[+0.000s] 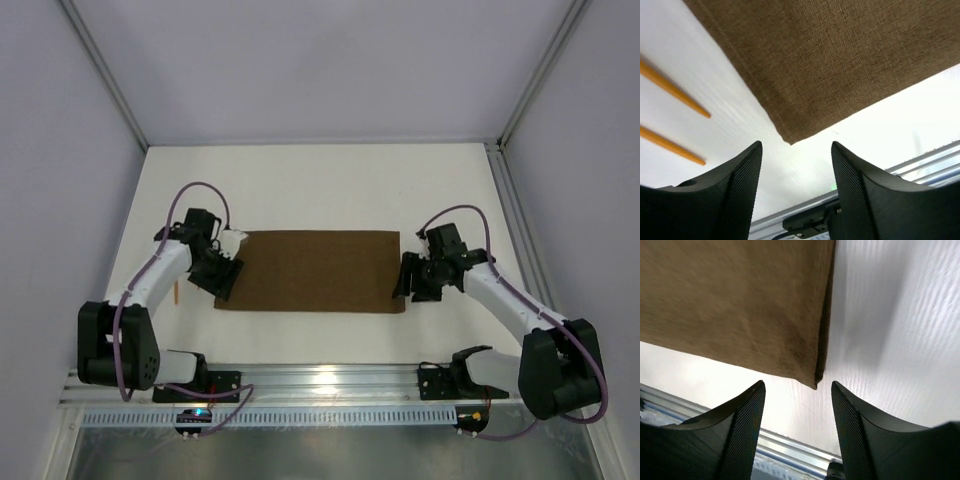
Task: Fold the napkin into a case and place the utensils inside
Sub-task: Fold and flatten the napkin at the center of the board.
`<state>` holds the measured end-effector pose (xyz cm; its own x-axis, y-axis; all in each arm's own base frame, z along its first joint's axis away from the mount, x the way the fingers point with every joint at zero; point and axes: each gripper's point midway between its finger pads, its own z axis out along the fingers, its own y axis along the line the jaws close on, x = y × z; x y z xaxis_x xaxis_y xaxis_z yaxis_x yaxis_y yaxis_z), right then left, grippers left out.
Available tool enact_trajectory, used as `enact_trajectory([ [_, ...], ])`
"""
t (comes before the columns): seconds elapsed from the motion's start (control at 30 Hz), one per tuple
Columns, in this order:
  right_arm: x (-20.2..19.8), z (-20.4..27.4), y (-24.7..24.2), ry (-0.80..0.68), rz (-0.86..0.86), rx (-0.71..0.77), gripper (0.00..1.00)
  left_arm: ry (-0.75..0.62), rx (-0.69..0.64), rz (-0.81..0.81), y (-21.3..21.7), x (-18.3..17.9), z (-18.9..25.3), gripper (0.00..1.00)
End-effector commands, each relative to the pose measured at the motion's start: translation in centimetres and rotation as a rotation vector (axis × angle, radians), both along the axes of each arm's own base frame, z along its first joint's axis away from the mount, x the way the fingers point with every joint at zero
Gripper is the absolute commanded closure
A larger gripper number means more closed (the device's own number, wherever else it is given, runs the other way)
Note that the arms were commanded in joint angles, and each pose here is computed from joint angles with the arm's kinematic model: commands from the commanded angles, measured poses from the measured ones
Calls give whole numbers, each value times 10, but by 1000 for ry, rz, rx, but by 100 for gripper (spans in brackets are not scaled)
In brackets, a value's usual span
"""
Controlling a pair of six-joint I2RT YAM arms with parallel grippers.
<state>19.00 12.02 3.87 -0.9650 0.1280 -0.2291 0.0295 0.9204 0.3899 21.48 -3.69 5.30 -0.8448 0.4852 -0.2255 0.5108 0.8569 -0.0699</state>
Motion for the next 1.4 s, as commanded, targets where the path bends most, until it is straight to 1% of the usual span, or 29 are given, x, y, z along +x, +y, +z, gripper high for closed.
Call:
enact_trajectory([
  [0.0, 59, 65, -6, -235, -78, 6, 39, -103, -37, -7, -2, 14, 47, 39],
  [0.03, 78, 81, -13, -298, -100, 9, 39, -177, -29, 33, 3, 32, 59, 38],
  [0.07, 107, 108, -13, -427, -82, 15, 39, -261, -36, 59, 4, 55, 80, 40],
  [0.1, 123, 109, -12, -453, -69, 6, 39, -303, -49, 114, 5, 69, 89, 42],
  [0.13, 140, 126, -7, -510, -32, 31, 39, -352, -60, 148, 6, 95, 90, 52],
  [0.17, 155, 131, -3, -562, 26, 31, 41, -394, -73, 184, 9, 113, 98, 58],
  [0.2, 163, 130, 2, -567, 56, 38, 45, -406, -95, 232, 8, 126, 96, 65],
  [0.23, 178, 124, 7, -548, 83, 46, 52, -415, -108, 244, 7, 138, 93, 73],
  [0.27, 185, 119, 6, -536, 94, 37, 56, -420, -126, 244, 3, 158, 84, 76],
  [0.33, 203, 104, 3, -506, 117, -6, 62, -412, -131, 251, 2, 174, 71, 78],
  [0.37, 207, 97, -3, -493, 117, -37, 64, -404, -131, 247, 0, 190, 62, 78],
  [0.43, 216, 83, -5, -461, 120, -44, 66, -396, -128, 231, 0, 204, 52, 78],
  [0.47, 219, 77, -6, -450, 125, -37, 66, -372, -119, 230, 0, 212, 37, 78],
  [0.5, 221, 72, -6, -440, 133, -37, 66, -377, -124, 229, 0, 220, 37, 77],
  [0.53, 223, 61, -6, -412, 136, -39, 66, -366, -128, 220, -2, 222, 33, 76],
  [0.63, 224, 51, -3, -384, 159, -31, 66, -334, -145, 207, -6, 222, 17, 72],
  [0.7, 224, 43, -3, -372, 164, -30, 66, -353, -140, 199, -4, 224, 14, 71],
  [0.93, 216, 26, 2, -328, 177, 1, 65, -283, -158, 200, 0, 212, -10, 71],
  [1.17, 211, 21, 3, -310, 176, 9, 64, -242, -155, 188, 0, 205, -23, 69],
  [1.37, 208, 15, -2, -288, 166, -14, 64, -206, -179, 191, -4, 200, -30, 72],
])
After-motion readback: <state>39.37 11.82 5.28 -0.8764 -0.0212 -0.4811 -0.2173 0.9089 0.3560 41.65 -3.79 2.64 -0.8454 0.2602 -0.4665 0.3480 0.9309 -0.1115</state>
